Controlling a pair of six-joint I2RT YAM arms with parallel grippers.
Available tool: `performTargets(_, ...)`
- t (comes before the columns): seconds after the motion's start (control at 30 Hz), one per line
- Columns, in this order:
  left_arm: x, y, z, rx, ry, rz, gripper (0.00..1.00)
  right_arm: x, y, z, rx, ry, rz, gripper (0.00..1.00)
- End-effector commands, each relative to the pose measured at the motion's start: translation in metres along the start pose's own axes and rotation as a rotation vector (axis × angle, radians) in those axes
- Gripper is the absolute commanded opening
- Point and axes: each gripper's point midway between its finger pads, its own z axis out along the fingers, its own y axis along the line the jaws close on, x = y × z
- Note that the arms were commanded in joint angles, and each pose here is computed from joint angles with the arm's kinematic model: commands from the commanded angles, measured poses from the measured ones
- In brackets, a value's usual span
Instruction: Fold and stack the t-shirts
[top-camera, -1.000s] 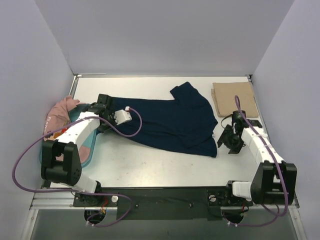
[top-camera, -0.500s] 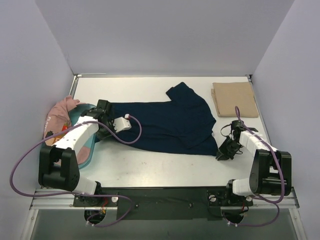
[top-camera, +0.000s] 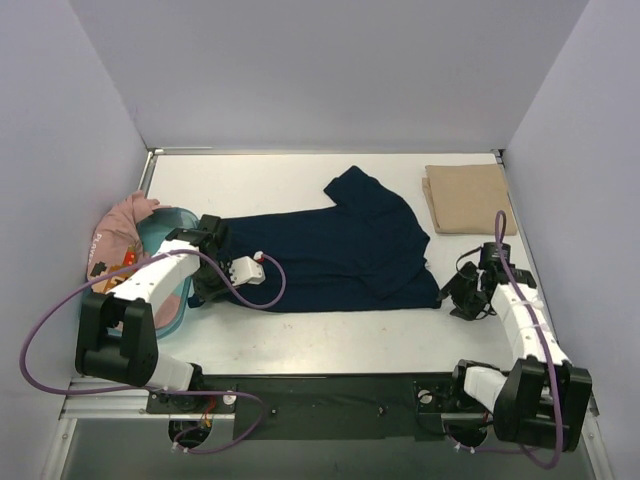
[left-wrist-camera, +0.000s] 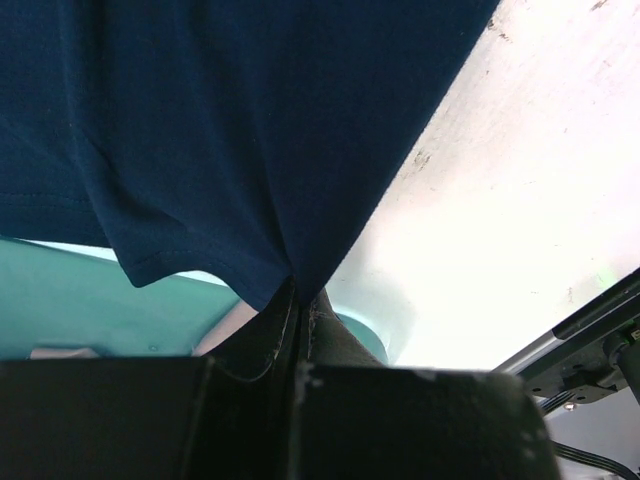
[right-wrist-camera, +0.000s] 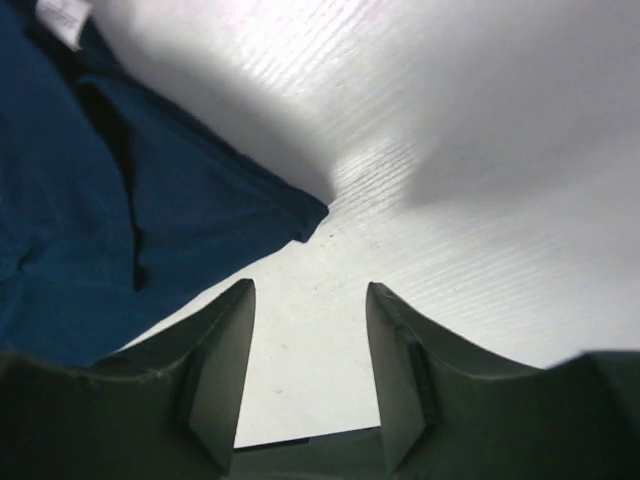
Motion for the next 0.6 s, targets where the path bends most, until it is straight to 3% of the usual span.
performTargets(0.0, -0.010, 0.001, -0.009, -0.015, -0.053, 0.022, 0.00, 0.000, 0.003, -0.003, -0.031, -0.039, 0.062, 0.47)
performTargets(0.23, -0.013, 0.012, -0.014, -0.067, -0.058, 0.018, 0.00, 0.001, 0.014, 0.039, -0.048, 0.072, 0.093, 0.41)
performTargets(0.3, -0.016, 0.018, -0.019, -0.098, -0.066, -0.006, 0.00, 0.007, 0.011, 0.046, -0.032, 0.109, 0.099, 0.30)
performTargets(0.4, -0.019, 0.041, -0.033, -0.206, -0.075, -0.084, 0.00, 0.004, 0.007, 0.041, -0.002, 0.121, 0.092, 0.03)
performTargets(0.57, -0.030, 0.106, -0.084, -0.495, -0.115, -0.174, 0.00, -0.055, 0.022, -0.010, -0.001, -0.029, -0.007, 0.00)
